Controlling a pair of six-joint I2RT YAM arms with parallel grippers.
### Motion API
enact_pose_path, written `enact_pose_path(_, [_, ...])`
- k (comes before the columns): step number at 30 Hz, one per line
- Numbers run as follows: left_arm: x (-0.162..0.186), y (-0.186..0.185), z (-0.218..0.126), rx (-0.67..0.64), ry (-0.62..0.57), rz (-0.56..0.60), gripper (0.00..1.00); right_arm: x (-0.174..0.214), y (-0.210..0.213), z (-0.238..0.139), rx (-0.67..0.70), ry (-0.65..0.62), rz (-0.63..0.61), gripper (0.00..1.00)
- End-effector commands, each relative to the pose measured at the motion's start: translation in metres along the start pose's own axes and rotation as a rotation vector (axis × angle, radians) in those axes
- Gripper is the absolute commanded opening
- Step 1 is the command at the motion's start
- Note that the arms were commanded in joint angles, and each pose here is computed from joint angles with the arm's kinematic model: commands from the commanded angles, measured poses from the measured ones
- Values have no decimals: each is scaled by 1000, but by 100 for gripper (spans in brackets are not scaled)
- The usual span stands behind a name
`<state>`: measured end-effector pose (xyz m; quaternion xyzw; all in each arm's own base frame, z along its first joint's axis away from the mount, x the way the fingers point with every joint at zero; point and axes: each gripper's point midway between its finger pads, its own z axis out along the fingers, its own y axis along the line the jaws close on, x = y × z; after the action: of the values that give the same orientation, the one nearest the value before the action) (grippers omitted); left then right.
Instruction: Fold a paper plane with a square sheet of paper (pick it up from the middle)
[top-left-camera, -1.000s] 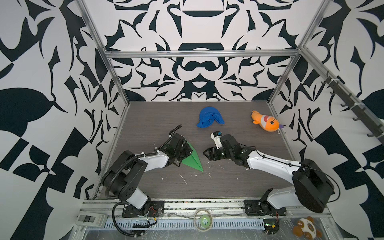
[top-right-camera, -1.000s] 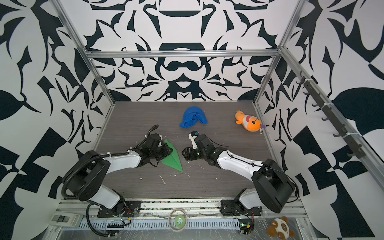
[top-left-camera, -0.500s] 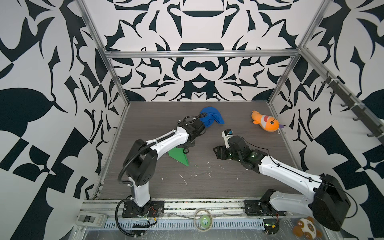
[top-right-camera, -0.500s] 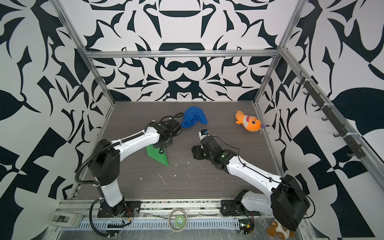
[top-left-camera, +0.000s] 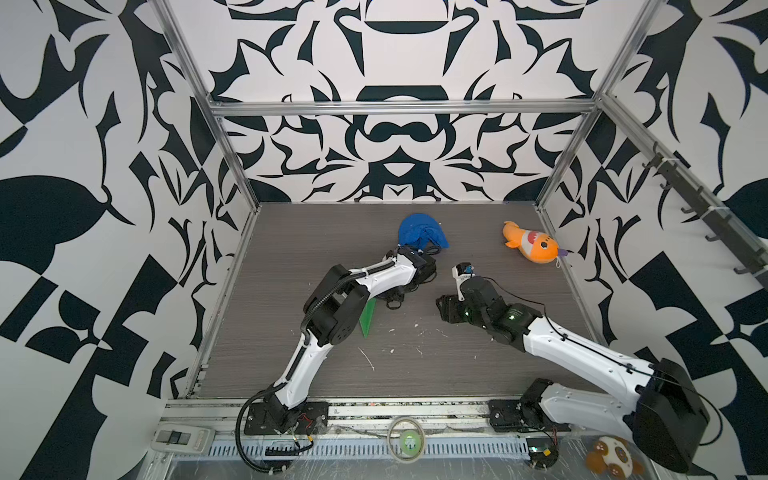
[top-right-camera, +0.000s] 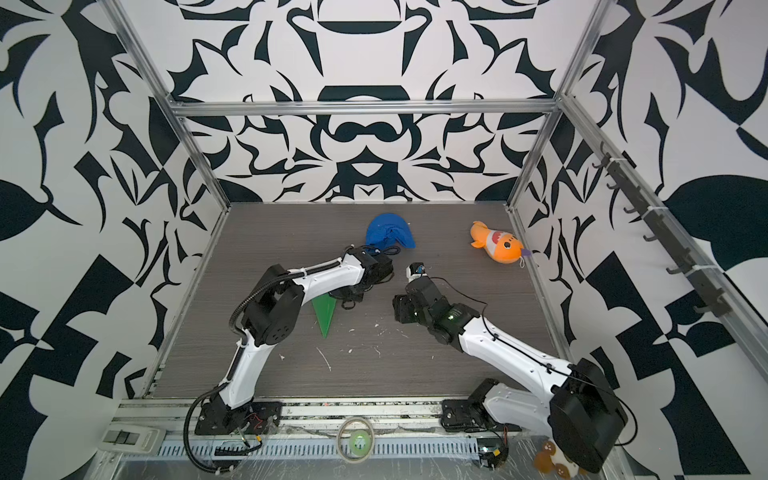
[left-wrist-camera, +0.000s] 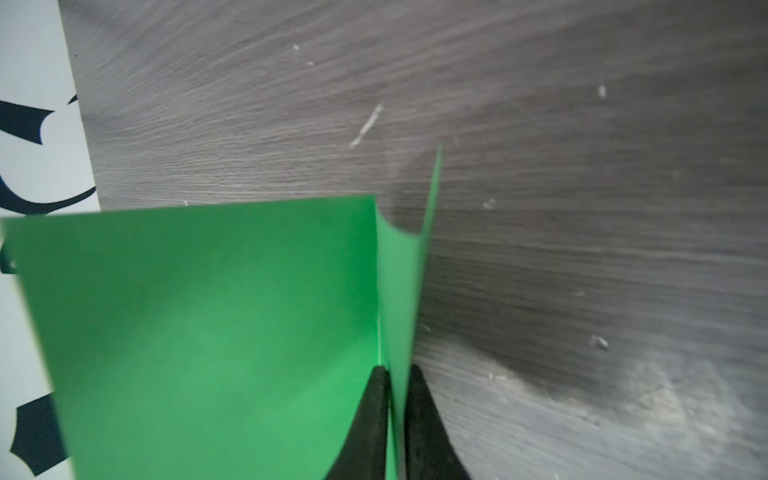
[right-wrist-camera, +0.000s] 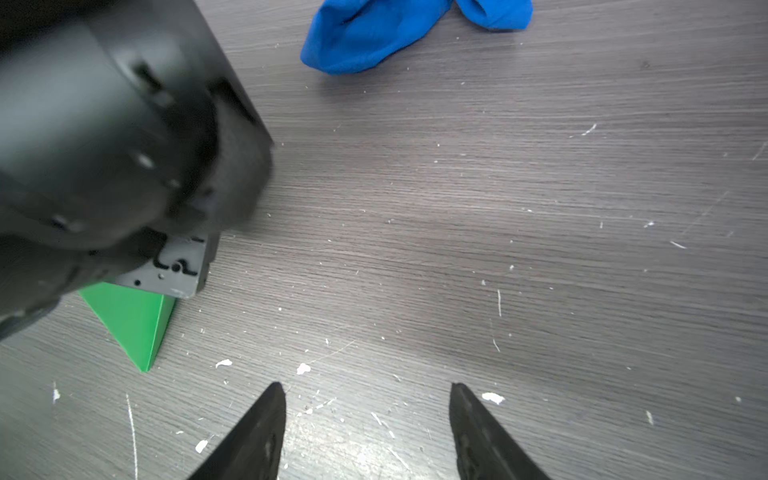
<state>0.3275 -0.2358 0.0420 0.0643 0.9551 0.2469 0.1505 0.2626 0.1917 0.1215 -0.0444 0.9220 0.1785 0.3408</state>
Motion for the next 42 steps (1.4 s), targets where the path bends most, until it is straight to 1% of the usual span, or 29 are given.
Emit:
enact_pose_path(1, [8,-3,0,-5,39,36,15,-3,-5,-4,20,-24,13,66])
enact_pose_path(6, [10,-19,0,65,49,27,20,-1,-7,-4,26,-25,20,65])
enact_pose_path(12, [13,-29,1,120,60,19,23,0,-9,-3,29,-21,25,65])
enact_pose_path(15, [13,-34,-6,170,60,8,23,0,-9,-2,30,-17,28,65])
enact_pose_path(16, [14,-36,-10,199,62,2,25,1,-10,-2,33,-17,31,65])
enact_pose_path(19, [15,-48,-35,355,47,-37,31,1,-11,-3,33,-20,55,65])
enact_pose_path(22, [14,-63,-69,598,19,-104,34,1,-11,-2,15,-31,81,65])
enact_pose_path(24, [15,-66,-92,740,3,-151,37,3,-11,-2,-4,-36,97,65])
enact_pose_path(25, [16,-65,-103,797,-8,-165,39,5,-10,-1,-12,-36,101,65])
enact_pose_path(28, [20,-59,-124,913,-36,-198,43,7,-9,0,-31,-32,113,65])
enact_pose_path(30, [23,-52,-130,949,-60,-217,45,8,-7,2,-46,-29,113,65])
enact_pose_path(33, [29,-33,-127,953,-106,-258,46,10,1,6,-83,-10,107,65])
enact_pose_path(37, [39,-8,-105,902,-154,-334,44,15,13,15,-138,36,99,65])
enact_pose_path(40, [45,-3,-92,890,-167,-351,41,17,20,23,-161,68,100,65])
enact_pose_path(42, [49,-5,-82,877,-149,-357,38,19,24,28,-175,85,103,65])
